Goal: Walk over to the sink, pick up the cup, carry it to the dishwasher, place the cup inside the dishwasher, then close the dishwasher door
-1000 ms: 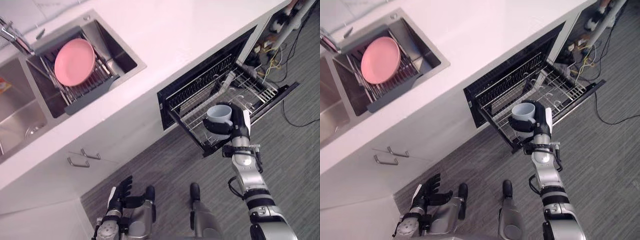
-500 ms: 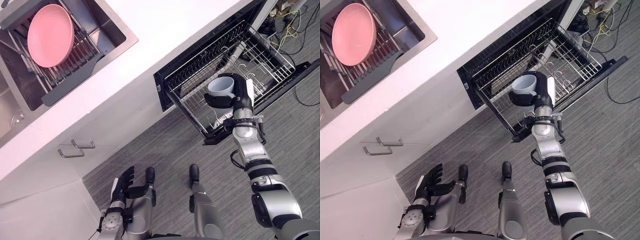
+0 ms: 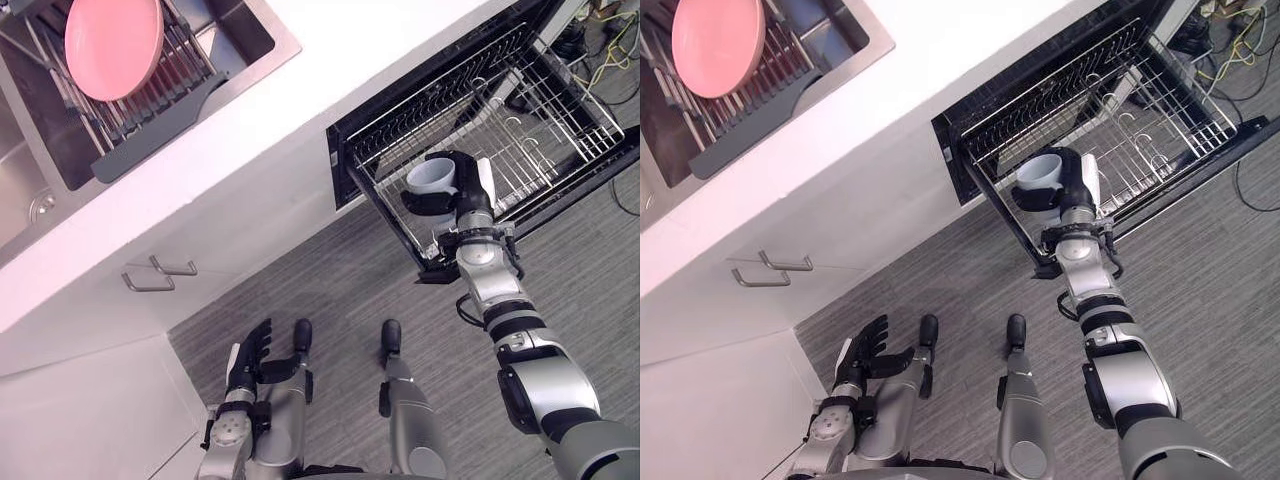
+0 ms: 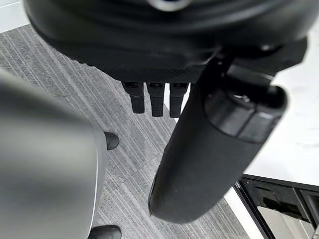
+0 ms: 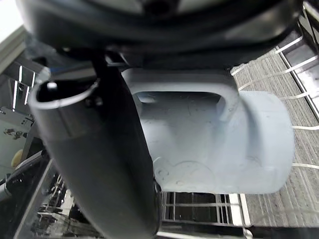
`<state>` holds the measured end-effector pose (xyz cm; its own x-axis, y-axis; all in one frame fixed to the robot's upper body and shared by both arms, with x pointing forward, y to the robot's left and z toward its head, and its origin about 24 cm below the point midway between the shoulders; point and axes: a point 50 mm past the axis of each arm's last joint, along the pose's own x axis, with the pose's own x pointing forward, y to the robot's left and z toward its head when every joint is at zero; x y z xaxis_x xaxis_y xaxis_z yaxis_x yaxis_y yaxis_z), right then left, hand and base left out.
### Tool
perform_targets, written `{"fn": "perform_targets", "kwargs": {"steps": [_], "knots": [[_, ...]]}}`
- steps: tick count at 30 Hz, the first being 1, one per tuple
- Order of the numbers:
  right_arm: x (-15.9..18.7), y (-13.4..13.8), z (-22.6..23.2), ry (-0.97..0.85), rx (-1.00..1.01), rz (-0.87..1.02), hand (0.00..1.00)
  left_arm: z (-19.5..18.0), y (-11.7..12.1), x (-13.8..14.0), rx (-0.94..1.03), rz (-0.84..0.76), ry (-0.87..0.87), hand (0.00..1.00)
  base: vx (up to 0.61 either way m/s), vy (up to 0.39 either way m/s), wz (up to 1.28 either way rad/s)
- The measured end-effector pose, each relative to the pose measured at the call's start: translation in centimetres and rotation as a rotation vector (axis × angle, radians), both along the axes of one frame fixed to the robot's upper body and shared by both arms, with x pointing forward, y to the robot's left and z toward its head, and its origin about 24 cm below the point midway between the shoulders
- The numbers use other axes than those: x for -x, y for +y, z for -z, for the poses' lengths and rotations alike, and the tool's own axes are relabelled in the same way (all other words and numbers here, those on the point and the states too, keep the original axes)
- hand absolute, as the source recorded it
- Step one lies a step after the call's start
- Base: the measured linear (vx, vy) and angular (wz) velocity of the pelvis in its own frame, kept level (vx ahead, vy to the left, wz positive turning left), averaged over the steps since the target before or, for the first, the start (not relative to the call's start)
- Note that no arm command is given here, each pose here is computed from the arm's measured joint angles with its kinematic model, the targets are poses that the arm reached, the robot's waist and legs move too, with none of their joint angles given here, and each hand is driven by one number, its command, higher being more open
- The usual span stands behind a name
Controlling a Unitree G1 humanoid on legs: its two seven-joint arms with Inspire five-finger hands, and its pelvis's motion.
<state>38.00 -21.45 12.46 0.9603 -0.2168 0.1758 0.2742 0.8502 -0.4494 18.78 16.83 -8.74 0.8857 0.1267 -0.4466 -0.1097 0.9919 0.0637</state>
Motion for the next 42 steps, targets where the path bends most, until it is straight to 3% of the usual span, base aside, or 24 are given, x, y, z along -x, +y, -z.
{"fn": "perform_targets", "kwargs": {"steps": [8, 19, 29, 36, 42], "knots": [[0.0, -0.2, 0.7, 0.030, -0.005, 0.025, 0.90, -0.1, -0.3, -0.3, 0.001, 0.013, -0.008, 0.90, 0.00, -0.010, 0.02], [0.4, 1.3, -1.7, -0.117, -0.050, 0.001, 0.90, -0.3, -0.1, -0.4, 0.011, -0.001, -0.017, 0.90, 0.00, -0.001, 0.00], [1.7, 1.3, 0.4, -0.089, -0.088, 0.011, 0.90, -0.2, -0.1, -0.3, 0.012, 0.004, -0.005, 0.90, 0.00, 0.000, 0.00], [4.0, 3.2, 0.9, -0.159, -0.184, -0.036, 0.90, 0.1, 0.1, -0.2, 0.006, 0.006, 0.017, 0.90, 0.01, 0.000, 0.00], [8.1, 4.6, 4.1, -0.127, -0.268, -0.051, 0.90, 1.2, 1.9, 0.9, -0.031, -0.011, 0.098, 0.90, 0.06, 0.000, -0.02]]}}
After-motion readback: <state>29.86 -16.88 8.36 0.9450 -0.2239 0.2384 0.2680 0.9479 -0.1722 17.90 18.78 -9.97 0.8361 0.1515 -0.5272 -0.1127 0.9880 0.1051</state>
